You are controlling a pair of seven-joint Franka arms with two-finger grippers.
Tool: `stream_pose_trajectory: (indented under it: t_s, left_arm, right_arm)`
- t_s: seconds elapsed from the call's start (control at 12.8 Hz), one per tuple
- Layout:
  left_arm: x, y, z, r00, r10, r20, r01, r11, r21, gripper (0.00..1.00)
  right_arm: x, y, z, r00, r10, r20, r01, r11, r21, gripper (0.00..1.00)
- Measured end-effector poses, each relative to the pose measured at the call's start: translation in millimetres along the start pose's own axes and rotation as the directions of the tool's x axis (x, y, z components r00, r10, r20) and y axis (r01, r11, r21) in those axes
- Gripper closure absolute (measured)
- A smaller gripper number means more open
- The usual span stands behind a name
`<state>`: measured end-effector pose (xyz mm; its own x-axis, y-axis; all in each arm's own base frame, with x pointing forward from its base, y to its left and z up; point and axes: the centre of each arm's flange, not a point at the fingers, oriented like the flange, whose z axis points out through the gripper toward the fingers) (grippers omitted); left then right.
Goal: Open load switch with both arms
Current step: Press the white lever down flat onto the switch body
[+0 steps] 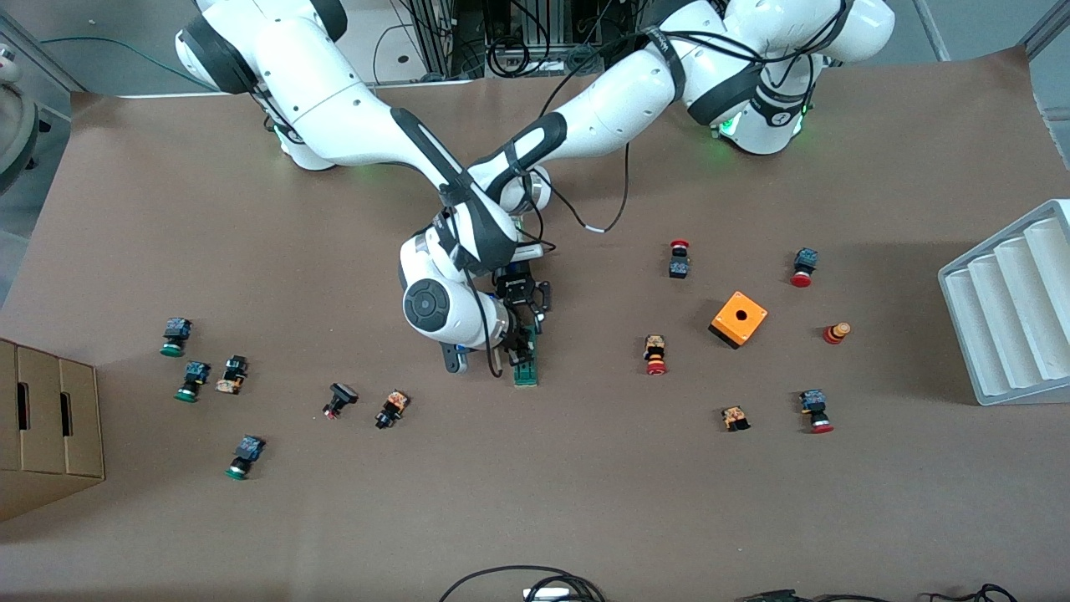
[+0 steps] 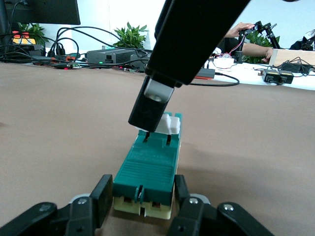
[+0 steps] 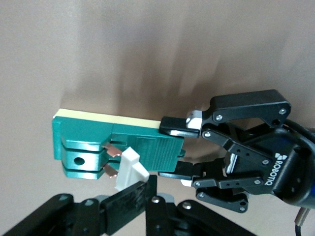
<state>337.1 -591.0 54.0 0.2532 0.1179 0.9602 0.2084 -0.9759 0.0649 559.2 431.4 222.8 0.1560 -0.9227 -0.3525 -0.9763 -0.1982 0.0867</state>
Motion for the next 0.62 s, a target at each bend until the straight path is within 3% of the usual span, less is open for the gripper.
stream_pose_trajectory:
  t_s: [0.62]
  left_arm:
    - [0,0,0,1.0,0.0,0.0,0.0,1.0,0.0,0.41]
  right_arm:
    - [-2,-2,-11,1.0,-0.009,-0.001,0.009,1.0,0.017,0.92]
